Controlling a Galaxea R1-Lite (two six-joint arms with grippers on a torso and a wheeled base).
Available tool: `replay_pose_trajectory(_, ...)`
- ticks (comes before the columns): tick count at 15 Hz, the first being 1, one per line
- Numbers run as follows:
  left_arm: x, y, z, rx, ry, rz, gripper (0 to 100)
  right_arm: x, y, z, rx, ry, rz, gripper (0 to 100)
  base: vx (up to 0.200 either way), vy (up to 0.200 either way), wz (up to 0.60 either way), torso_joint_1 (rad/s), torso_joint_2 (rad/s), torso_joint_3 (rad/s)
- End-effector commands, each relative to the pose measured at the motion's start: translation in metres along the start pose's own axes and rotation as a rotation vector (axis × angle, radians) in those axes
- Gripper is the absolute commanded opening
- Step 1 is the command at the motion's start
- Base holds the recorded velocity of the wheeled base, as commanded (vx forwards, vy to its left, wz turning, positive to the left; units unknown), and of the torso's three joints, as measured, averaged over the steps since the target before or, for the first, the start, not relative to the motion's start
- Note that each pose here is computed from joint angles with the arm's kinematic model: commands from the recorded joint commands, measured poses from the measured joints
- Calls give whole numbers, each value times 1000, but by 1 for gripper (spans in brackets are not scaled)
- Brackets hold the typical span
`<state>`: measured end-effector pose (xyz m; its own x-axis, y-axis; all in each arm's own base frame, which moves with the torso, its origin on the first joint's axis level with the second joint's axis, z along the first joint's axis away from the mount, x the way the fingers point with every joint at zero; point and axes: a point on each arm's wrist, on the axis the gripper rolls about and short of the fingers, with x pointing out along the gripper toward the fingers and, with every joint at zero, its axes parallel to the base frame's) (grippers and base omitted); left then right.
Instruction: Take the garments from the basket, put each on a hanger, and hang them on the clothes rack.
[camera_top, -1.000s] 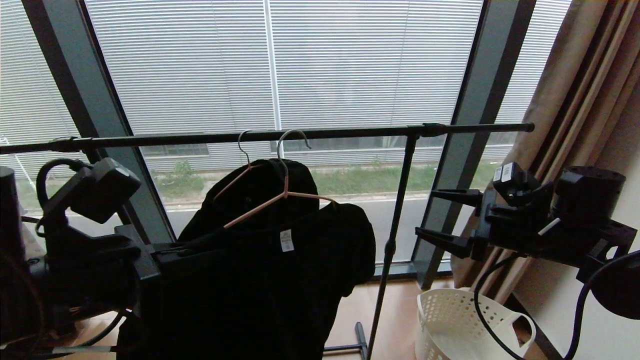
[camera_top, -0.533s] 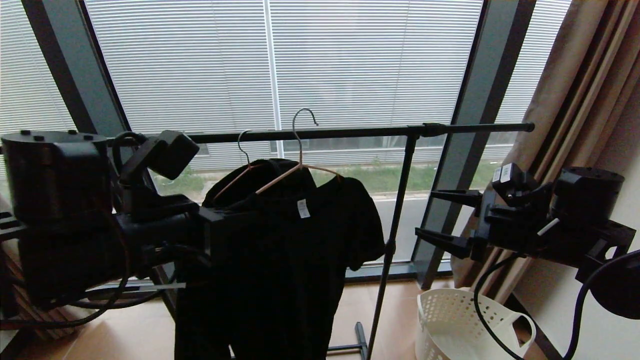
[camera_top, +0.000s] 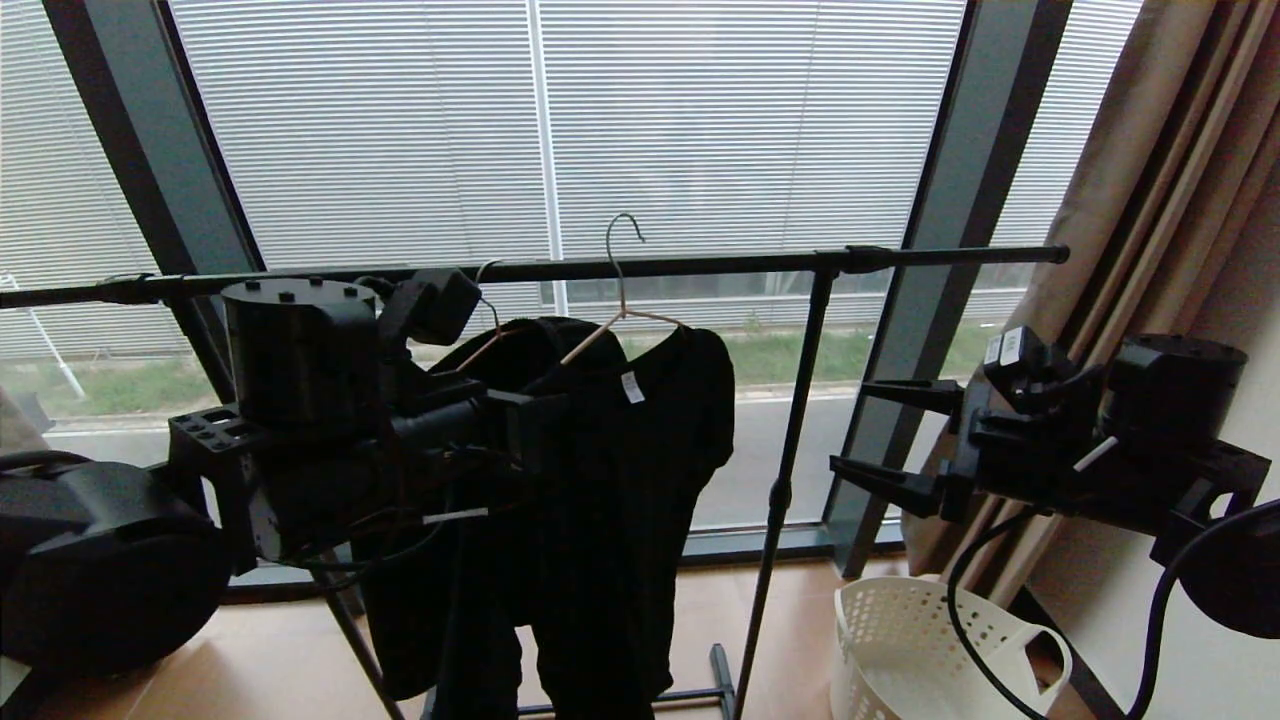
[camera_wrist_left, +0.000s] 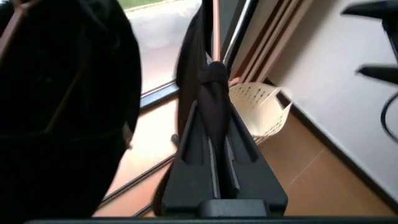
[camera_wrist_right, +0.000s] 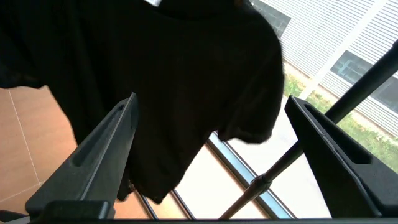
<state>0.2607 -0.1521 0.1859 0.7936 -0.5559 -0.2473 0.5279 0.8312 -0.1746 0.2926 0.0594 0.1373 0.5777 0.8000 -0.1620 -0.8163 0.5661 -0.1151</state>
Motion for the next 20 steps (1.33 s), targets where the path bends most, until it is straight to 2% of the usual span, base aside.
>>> replay_pose_trajectory(1,23,0,-16,-4,21,22,0,0,0,0,0,0,1,100,0,0,0,0,0,0)
replay_pose_trajectory(5,47,0,-24,-24,-50,32,0,1,0,0,0,0,1,100,0,0,0,0,0,0)
replay_pose_trajectory(10,70,2,-25,-47,-87,68,0,1,-1,-1,2,2,1,100,0,0,0,0,0,0)
replay_pose_trajectory(12,77,3,-25,-48,-134,60,0,1,0,-2,3,4,0,100,0,0,0,0,0,0)
replay_pose_trajectory(20,102,7,-35,-51,-138,108,0,3,-1,-5,8,12,4,100,0,0,0,0,0,0)
